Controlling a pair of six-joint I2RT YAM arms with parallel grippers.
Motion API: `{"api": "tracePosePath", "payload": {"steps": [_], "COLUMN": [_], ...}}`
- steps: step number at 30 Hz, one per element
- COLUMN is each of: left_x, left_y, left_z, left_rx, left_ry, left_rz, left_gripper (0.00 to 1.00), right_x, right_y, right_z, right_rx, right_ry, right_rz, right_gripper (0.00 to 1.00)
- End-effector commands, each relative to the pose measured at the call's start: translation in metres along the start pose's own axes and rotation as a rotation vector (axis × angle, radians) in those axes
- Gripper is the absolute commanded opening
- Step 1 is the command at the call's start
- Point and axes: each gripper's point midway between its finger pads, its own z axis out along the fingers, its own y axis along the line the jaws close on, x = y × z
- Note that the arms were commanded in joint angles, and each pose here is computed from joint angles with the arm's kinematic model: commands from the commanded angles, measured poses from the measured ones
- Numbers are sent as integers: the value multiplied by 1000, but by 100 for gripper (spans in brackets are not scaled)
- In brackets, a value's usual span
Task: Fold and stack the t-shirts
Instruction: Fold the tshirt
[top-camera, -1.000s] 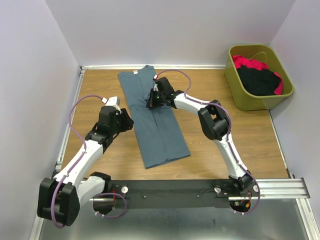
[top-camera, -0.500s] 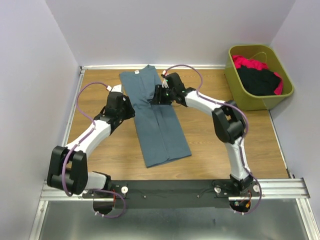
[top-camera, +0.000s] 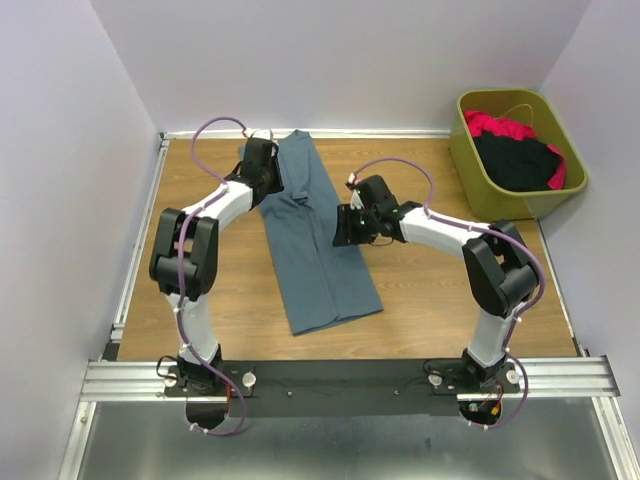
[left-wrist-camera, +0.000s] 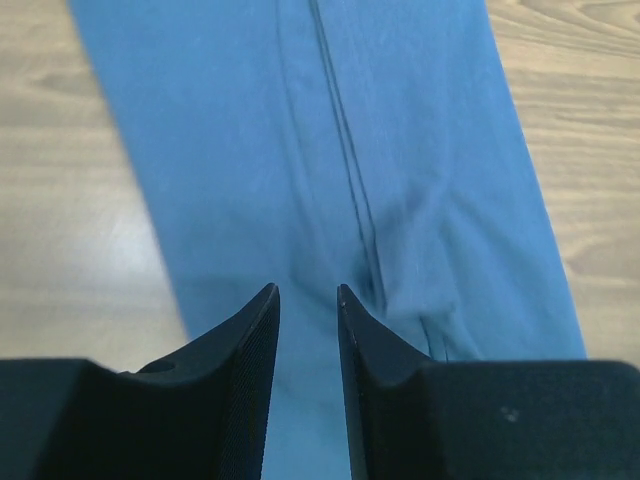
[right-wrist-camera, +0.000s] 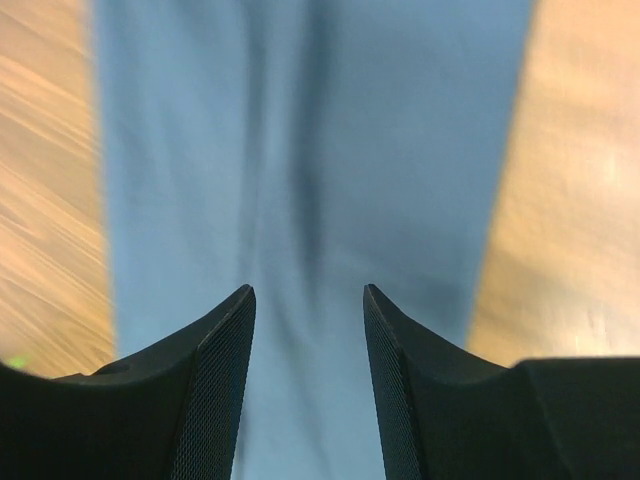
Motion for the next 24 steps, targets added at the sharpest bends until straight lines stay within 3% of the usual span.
{"api": "tracePosePath", "payload": {"steps": [1,6,16,20,24], "left_x": [8,28,40,51,38], "left_y": [3,-2,-23,-24,-28], "left_z": [32,63,86,91,84], "left_rx": [-21,7,79,91,101], "left_ry": [56,134,201,231,205], "left_rz": [63,74,117,122,126], "left_gripper": [37,38,38,38,38], "right_x": [33,71,127,123,100], "right_y": [-15,-21,-34,-27,-17], "right_z": [-12,-12,-27,-34,-42], "right_rx": [53,47,78,56,50], "right_ry": [77,171,328,327,279], "right_rz": [-12,32,45,38,27], "right_gripper": [54,54,54,54,56]}}
